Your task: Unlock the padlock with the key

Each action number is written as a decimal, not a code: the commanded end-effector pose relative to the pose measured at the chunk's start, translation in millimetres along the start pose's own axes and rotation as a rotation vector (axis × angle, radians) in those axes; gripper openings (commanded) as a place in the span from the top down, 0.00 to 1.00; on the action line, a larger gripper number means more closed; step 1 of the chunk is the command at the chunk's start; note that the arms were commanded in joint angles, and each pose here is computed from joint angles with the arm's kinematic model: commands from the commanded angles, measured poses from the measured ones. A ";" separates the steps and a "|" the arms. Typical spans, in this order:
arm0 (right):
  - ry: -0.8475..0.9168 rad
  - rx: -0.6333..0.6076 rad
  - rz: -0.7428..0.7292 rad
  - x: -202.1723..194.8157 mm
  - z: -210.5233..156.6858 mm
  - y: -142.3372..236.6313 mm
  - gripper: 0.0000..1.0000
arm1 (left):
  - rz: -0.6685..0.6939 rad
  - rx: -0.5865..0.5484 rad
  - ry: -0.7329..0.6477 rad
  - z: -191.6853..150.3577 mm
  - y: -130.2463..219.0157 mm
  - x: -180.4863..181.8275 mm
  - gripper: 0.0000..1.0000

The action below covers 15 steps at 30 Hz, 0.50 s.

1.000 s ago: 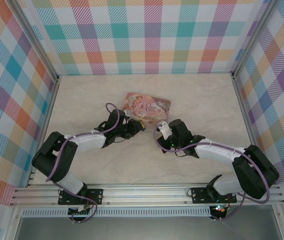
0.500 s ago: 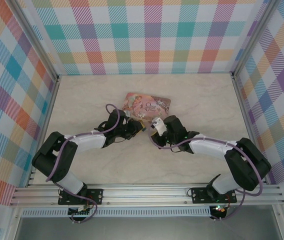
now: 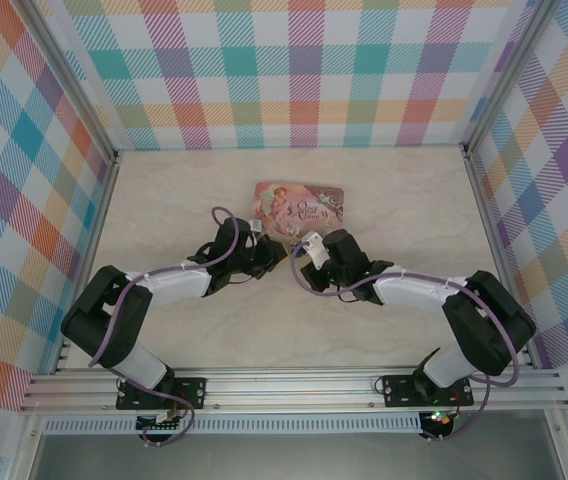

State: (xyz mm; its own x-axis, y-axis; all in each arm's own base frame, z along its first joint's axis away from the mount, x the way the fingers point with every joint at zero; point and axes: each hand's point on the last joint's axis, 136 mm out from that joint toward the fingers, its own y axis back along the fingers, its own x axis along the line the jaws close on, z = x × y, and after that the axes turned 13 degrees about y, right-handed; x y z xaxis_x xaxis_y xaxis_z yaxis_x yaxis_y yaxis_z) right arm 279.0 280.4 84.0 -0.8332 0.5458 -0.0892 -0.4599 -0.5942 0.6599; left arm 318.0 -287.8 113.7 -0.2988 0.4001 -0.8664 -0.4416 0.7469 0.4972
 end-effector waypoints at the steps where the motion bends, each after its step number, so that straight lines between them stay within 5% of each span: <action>1: 0.020 -0.004 -0.022 -1.5 -2.9 11.7 1.00 | -0.006 -0.026 -0.037 -1.0 6.8 -6.2 0.90; 9: -0.042 -0.025 -0.040 -10.6 -2.8 26.9 0.99 | 0.080 -0.101 -0.099 13.9 13.9 10.9 0.71; 15: -0.186 -0.179 0.043 -30.4 41.4 43.5 0.99 | 0.082 -0.150 -0.149 24.5 26.6 6.0 0.44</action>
State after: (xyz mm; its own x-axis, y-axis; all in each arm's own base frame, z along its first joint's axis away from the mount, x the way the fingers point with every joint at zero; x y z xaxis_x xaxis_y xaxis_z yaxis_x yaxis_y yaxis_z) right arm 287.6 249.2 110.6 -0.7774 0.6290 -0.0051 -0.4999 -0.6128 0.6120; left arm 322.6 -264.7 111.1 -0.2527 0.5051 -0.8252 -0.5047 0.6589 0.5578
